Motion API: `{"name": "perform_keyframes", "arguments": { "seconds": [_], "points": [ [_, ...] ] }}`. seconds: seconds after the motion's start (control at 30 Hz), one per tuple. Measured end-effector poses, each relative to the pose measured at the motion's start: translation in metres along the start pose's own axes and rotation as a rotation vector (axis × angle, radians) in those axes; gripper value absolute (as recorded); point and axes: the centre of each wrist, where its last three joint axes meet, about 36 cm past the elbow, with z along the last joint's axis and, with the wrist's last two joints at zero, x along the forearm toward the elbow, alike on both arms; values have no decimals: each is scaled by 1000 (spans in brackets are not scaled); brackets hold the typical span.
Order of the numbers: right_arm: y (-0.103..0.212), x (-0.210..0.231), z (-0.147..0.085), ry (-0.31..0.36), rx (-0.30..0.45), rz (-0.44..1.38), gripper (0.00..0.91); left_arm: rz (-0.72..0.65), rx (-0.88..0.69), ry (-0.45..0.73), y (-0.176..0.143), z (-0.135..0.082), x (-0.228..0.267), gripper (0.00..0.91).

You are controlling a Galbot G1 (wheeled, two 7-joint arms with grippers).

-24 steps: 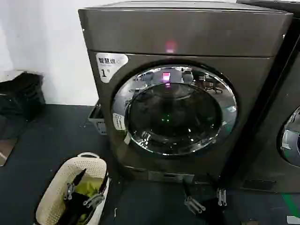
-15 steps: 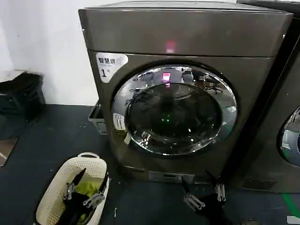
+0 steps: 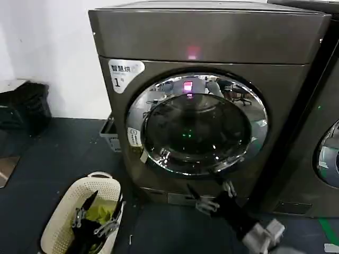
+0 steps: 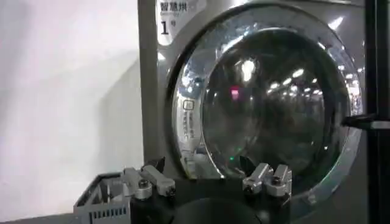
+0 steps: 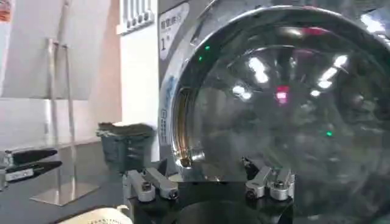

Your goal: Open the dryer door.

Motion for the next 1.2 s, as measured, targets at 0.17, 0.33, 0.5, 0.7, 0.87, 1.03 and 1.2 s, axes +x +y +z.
{"name": "perform_keyframes", "arguments": {
  "seconds": [0.17,0.33,0.5,0.7,0.87,1.03,1.2],
  "points": [
    [-11,-41,-5,-16,40,-62,907,-13,-15,13,3,6,5,907],
    [-14,-83,-6,-22,63,-123,907,-16,-28,9,3,6,6,907],
    [-18,-121,-9,-20,88,-162,907,-24,-40,18,2,8,6,907],
    [-21,-161,-12,-11,112,-195,907,-28,-39,24,0,13,6,907],
    [-19,-188,-11,-1,112,-213,907,-24,-29,15,0,14,6,907],
    [-14,-205,-8,9,107,-228,907,-26,-19,-8,0,12,6,907],
    [-10,-218,-8,4,103,-239,907,-30,-14,-16,0,12,5,907]
  ]
}}
